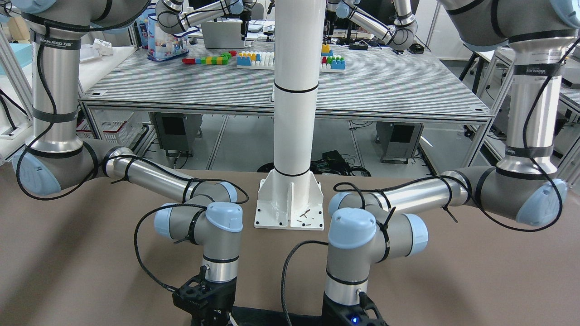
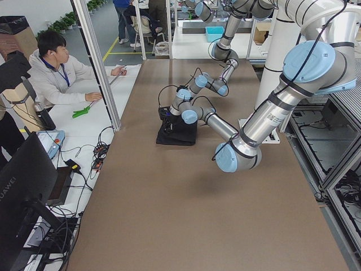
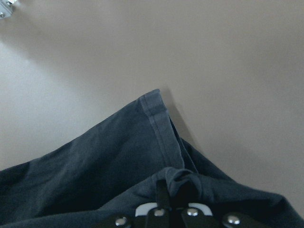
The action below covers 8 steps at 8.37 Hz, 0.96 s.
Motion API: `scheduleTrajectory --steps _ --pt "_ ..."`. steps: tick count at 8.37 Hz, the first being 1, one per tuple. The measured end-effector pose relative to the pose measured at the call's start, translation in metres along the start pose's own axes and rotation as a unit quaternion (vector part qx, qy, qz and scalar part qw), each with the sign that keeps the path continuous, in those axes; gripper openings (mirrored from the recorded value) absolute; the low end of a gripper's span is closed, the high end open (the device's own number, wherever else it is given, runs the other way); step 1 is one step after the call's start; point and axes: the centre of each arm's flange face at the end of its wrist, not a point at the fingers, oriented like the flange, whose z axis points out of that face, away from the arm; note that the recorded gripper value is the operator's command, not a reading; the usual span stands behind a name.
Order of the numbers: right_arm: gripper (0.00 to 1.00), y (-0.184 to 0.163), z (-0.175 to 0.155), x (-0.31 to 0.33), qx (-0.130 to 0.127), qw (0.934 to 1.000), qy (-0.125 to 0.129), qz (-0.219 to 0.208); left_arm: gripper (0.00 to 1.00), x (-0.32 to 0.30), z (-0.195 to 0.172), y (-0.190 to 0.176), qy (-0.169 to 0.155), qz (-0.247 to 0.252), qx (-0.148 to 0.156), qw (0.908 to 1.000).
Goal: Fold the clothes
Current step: 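Lay the folded edge down on the far edge with both grippers and release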
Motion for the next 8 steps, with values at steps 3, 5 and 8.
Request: scheduleTrajectory --steps 3,5,8 --pt "0.9 -0.015 -0.034 -0.028 -0.023 0.9986 -0.044 0.015 1.0 -0.013 -0.008 -0.014 0.036 0.017 -0.004 0.9992" --pt "0.89 0.001 -0.041 -0.023 -0.043 0.9969 -0.047 0.047 1.0 -0.021 -0.01 -0.015 0.041 0.017 -0.012 0.999" --pt "0.18 0.047 -0.036 -0.002 -0.055 0.9957 -0.034 0.067 1.0 -0.023 -0.01 -0.016 0.041 0.016 -0.012 0.9989"
